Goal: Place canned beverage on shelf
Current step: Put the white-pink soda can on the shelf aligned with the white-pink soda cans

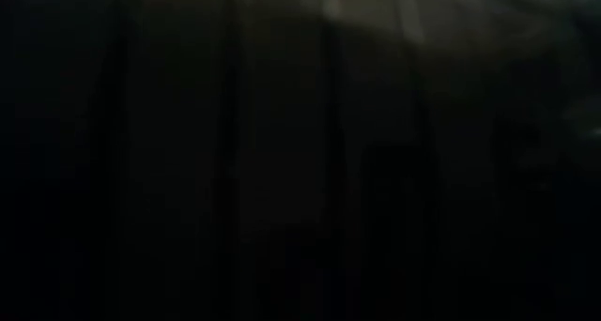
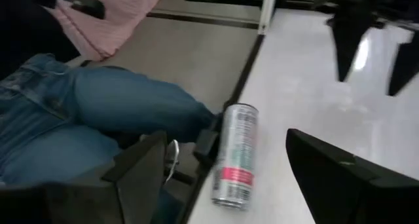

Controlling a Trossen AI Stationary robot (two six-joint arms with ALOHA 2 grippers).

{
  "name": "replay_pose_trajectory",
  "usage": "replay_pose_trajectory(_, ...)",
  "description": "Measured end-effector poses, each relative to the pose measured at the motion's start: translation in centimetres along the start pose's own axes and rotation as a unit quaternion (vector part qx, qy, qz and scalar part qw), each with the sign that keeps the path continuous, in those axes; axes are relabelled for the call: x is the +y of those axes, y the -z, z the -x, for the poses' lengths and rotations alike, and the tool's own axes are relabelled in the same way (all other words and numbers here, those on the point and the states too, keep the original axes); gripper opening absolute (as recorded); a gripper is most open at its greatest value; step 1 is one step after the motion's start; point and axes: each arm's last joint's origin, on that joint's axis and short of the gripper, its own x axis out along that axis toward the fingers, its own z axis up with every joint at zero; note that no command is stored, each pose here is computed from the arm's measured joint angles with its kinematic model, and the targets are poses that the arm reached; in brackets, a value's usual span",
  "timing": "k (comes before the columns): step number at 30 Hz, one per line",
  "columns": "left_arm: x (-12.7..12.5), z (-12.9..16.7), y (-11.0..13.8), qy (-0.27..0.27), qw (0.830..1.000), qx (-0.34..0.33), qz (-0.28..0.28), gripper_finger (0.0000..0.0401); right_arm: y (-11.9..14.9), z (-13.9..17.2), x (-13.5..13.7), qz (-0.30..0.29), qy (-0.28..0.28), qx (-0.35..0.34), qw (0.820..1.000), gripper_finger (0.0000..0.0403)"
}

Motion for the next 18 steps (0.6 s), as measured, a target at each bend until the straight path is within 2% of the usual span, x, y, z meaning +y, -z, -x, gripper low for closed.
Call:
replay_pose_trajectory(12,0.0,0.0,0.0,0.0,1.0,0.0,-0.001,0.0309,1.5,-2.1,3.0,0.013,-0.041,-0.069,0.997,0.0303)
replay_pose_trajectory(18,0.0,0.0,0.0,-0.001,1.0,-0.001,-0.002,0.0309,2.9,-5.0,2.7,0.004,0.002,-0.048,0.999,0.0303)
